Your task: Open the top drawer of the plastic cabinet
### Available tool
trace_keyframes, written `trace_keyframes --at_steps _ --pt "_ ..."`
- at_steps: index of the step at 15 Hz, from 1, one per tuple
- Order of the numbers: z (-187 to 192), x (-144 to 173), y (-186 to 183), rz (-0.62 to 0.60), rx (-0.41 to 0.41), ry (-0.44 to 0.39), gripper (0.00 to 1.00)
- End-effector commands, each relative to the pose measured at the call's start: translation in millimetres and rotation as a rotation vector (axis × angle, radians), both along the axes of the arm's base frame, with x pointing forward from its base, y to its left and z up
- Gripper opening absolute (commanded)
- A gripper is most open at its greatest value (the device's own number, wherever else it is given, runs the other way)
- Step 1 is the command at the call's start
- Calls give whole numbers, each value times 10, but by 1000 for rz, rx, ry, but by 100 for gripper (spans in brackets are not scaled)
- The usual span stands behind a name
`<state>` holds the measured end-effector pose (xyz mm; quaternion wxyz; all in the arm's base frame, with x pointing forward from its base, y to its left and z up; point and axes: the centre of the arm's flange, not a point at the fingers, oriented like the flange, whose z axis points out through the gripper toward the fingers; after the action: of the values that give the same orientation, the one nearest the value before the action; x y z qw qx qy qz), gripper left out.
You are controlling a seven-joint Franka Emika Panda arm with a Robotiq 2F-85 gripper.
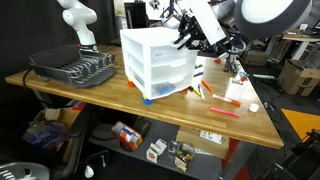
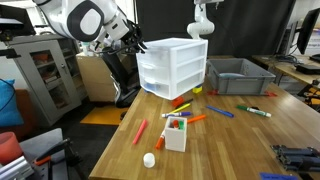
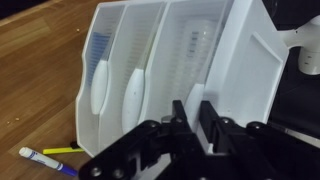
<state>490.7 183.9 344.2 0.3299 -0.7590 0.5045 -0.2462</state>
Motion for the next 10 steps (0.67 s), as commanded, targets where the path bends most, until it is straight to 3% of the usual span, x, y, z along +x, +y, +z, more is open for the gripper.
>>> trace_keyframes --at_steps 1,10 --pt "-495 -177 -108 9 10 -27 5" --pt "-337 -151 -109 37 48 -23 5"
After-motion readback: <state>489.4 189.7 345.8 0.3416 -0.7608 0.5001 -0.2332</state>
